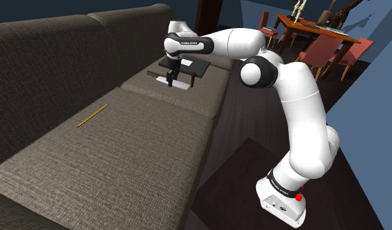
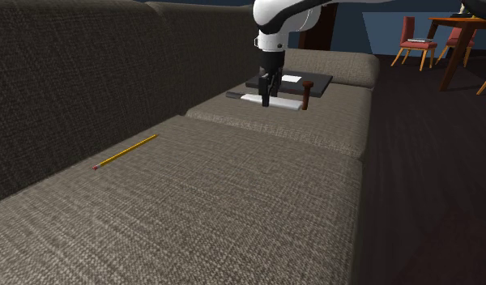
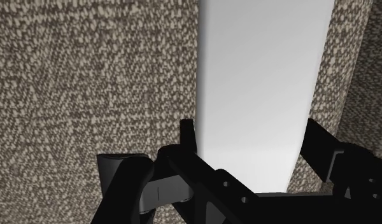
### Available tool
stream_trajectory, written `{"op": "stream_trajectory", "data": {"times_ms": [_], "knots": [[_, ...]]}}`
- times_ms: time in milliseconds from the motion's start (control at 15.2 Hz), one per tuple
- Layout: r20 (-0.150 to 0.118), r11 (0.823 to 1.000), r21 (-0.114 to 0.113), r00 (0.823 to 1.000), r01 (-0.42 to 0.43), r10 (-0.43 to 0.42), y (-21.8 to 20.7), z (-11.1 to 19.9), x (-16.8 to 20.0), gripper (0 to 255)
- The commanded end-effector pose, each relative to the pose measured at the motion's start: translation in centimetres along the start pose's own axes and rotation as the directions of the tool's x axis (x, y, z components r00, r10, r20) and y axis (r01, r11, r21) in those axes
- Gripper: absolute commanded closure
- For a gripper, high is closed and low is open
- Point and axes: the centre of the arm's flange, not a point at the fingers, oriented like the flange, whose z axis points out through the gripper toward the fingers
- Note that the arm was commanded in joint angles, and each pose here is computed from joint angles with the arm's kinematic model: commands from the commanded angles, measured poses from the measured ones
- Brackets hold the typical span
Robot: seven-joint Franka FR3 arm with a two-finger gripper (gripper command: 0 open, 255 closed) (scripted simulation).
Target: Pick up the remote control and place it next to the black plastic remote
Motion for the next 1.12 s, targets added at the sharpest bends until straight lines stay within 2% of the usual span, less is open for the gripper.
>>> {"op": "stream_trajectory", "data": {"times_ms": [0,594,660,990,1056], "knots": [[-0.001,1.000,-0.001,1.000,0.000,0.000,0.0,1.0,0.1,255],[-0.001,1.000,-0.001,1.000,0.000,0.000,0.0,1.7,0.1,255],[-0.001,1.000,-0.001,1.000,0.000,0.000,0.0,1.7,0.1,0],[-0.001,1.000,-0.001,1.000,0.000,0.000,0.0,1.7,0.1,0],[-0.001,1.000,-0.001,1.000,0.000,0.000,0.0,0.4,0.1,0]]}}
